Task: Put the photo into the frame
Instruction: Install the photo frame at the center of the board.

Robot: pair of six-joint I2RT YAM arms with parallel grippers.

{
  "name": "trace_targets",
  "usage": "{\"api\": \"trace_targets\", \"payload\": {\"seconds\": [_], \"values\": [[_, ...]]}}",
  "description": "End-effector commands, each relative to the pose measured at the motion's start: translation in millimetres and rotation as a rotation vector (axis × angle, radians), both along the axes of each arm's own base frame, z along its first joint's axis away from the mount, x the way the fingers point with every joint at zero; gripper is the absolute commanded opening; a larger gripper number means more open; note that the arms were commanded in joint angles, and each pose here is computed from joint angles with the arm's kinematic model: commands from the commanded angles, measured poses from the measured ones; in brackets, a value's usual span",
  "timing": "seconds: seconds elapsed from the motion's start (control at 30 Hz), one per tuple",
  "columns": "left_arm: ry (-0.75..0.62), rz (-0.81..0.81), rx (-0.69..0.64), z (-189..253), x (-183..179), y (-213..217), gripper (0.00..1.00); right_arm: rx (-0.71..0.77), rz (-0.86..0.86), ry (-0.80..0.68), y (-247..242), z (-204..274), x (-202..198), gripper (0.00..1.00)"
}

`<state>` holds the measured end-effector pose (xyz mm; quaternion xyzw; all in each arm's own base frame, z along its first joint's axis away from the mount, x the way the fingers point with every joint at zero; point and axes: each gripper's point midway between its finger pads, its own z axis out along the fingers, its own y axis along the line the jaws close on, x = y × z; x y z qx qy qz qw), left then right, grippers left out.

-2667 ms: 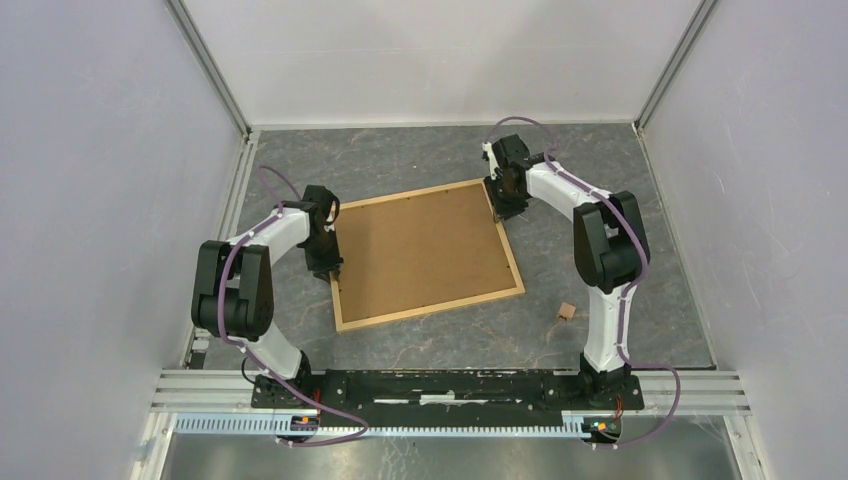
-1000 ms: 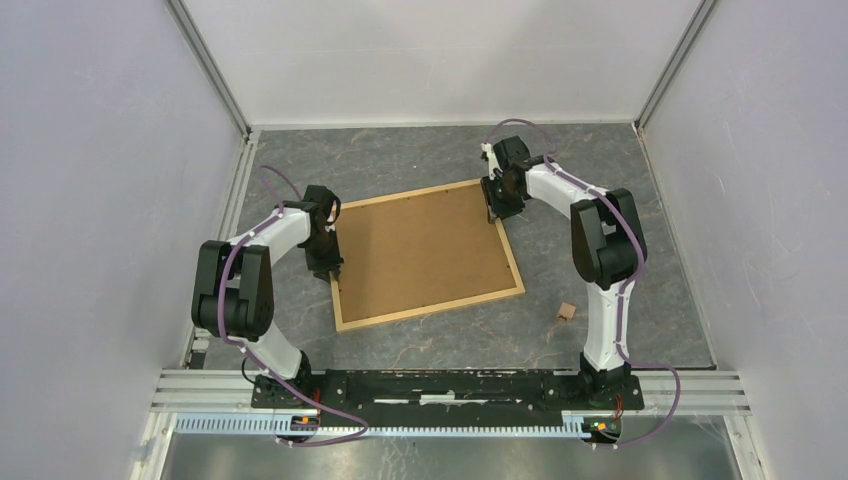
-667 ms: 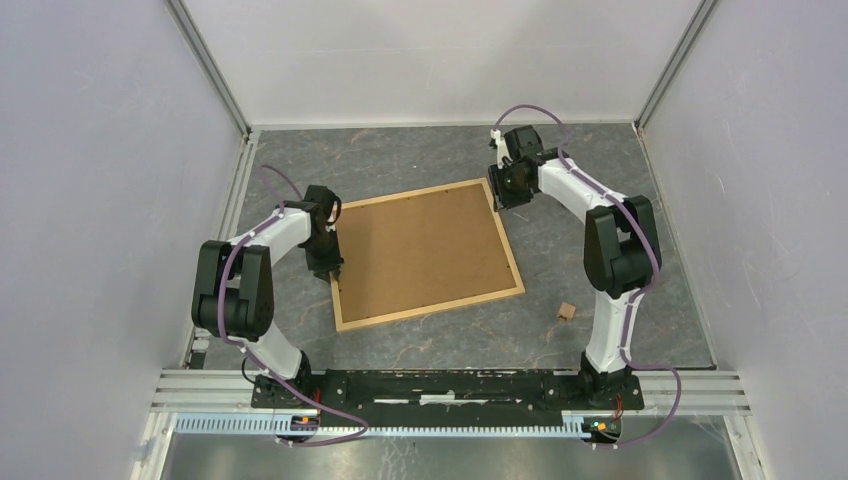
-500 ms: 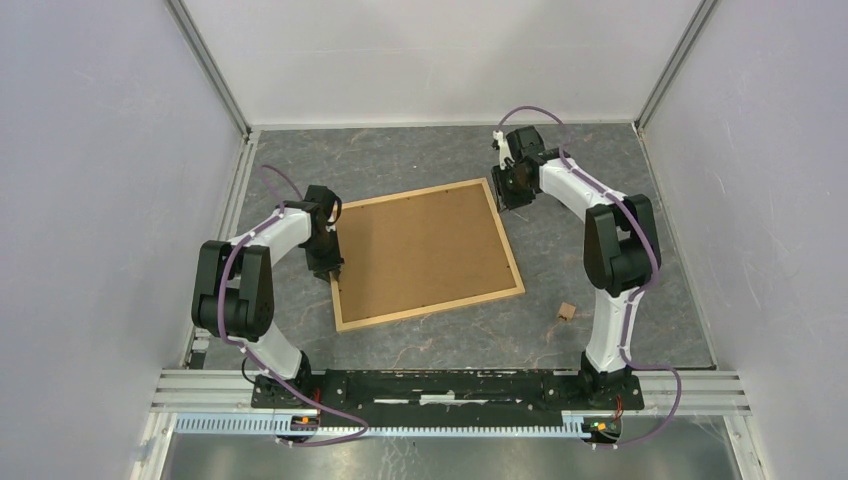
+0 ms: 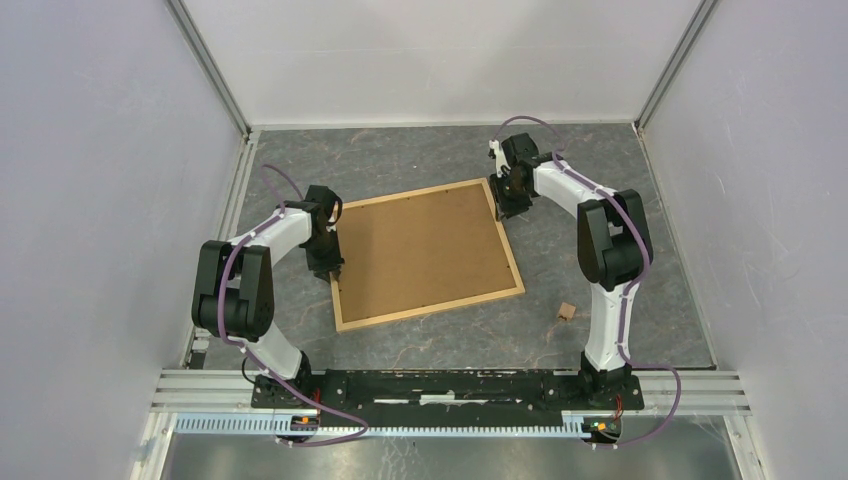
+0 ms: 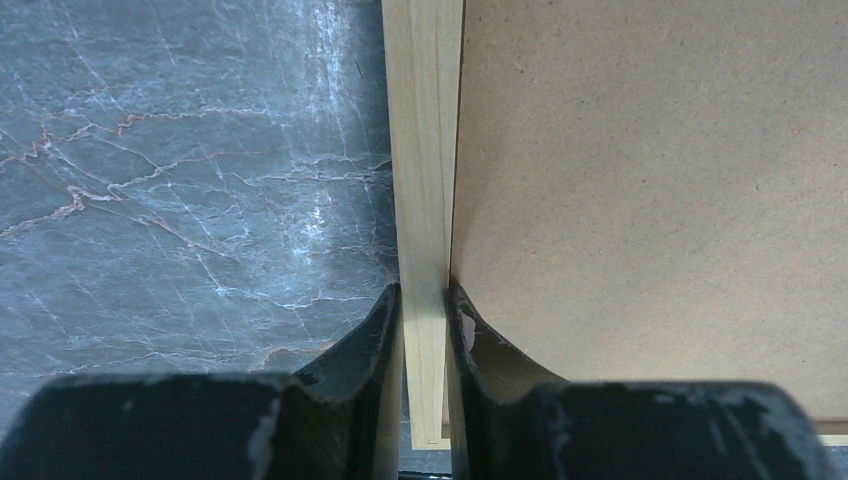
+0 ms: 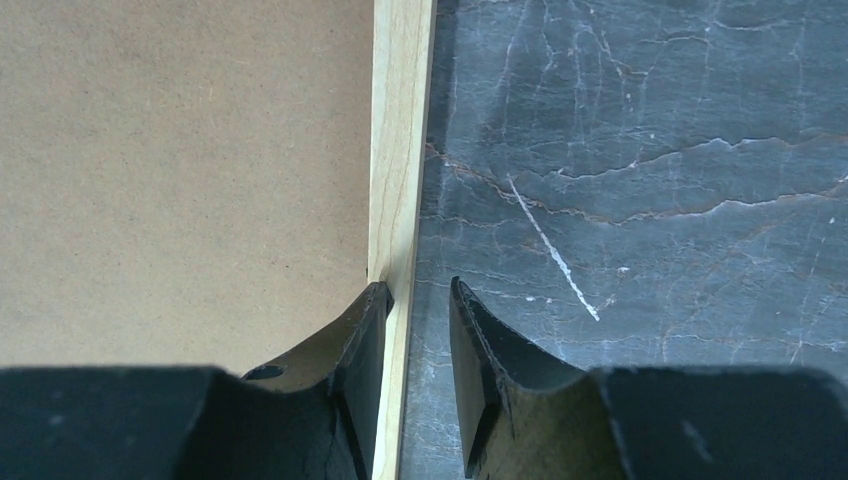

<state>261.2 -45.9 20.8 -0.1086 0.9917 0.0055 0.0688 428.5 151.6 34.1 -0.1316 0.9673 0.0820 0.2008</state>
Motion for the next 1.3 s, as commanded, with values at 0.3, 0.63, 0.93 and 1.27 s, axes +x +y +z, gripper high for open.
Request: {"api": "trace_targets", "payload": {"seconds": [0.3, 0.63, 0.93, 1.27], "values": [[-0.046, -0.050, 0.025, 7.9, 8.0, 3.1, 0.02, 0.009, 0.014, 0.000, 6.5, -8.6, 8.2, 0.36], [-0.047, -0.052, 0.024, 8.0, 8.7, 2.8, 0.02, -0.012, 0.002, 0.007, 3.4, -14.7, 9.8, 0.36], [-0.048, -0.052, 0.023, 8.2, 8.3, 2.7, 0.02, -0.066, -0.009, 0.024, -5.3, -22.8, 2.8, 0.35], [-0.046, -0.055, 0.029, 8.2, 7.5, 3.0, 0.02, -0.099, -0.015, 0.033, -11.8, -31.7, -3.8, 0.35]]}}
